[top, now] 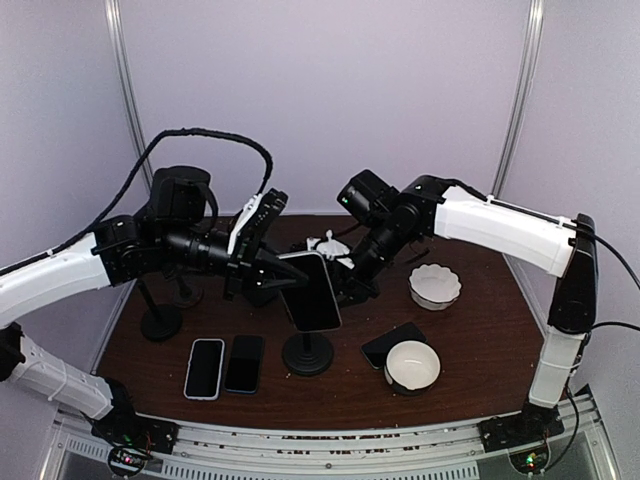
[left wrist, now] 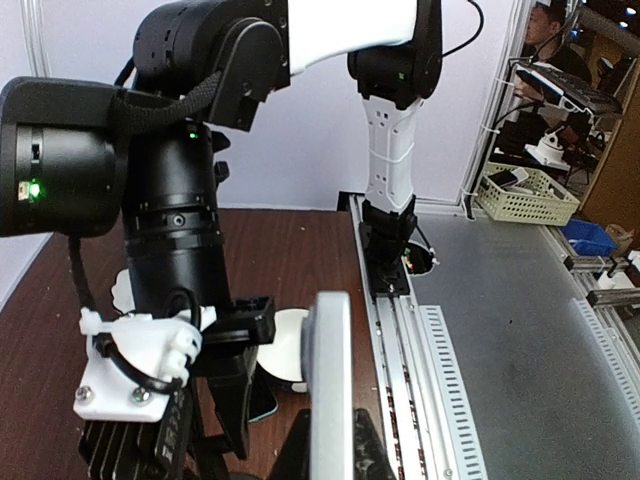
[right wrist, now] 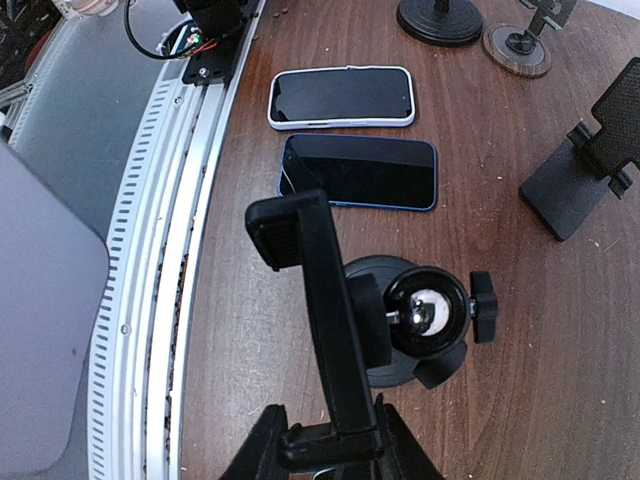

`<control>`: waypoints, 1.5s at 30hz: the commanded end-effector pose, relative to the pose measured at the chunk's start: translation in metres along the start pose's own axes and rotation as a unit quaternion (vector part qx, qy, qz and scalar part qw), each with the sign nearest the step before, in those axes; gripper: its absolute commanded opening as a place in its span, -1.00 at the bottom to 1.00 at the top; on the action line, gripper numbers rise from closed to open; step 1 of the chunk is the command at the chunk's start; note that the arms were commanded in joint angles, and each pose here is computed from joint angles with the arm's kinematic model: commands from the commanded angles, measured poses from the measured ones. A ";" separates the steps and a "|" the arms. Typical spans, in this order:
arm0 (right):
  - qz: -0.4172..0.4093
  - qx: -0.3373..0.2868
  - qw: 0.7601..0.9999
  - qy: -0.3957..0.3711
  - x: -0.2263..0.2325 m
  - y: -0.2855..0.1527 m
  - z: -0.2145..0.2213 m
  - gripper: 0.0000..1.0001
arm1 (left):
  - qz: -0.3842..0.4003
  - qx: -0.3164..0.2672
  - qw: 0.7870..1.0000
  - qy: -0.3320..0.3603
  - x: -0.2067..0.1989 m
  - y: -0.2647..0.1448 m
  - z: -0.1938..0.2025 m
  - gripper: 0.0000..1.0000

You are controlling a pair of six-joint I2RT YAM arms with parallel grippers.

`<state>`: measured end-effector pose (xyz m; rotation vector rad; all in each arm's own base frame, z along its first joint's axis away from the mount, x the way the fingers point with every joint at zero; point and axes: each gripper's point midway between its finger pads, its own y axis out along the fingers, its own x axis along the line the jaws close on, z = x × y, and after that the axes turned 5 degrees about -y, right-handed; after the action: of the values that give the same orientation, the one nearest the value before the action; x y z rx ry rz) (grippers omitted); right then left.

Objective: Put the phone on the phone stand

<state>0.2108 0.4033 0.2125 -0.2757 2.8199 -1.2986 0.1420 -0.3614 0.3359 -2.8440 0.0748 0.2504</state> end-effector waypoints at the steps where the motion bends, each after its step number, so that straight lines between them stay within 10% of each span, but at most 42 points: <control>1: -0.010 -0.015 1.000 0.024 0.009 0.000 -0.004 -0.65 | 0.021 -0.072 0.991 0.108 0.000 0.010 -0.025 -1.00; 36: -0.042 -0.015 0.999 0.013 0.022 0.001 0.000 -0.64 | 0.012 0.018 0.995 0.093 0.078 0.012 0.052 -1.00; 45: -0.034 -0.016 0.999 0.018 0.028 -0.009 0.008 -0.75 | -0.054 0.072 0.996 0.001 0.100 0.001 0.074 -1.00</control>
<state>0.2106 0.4069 0.2132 -0.2753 2.8631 -1.2309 0.1929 -0.3635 0.2580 -2.7824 0.2235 0.1266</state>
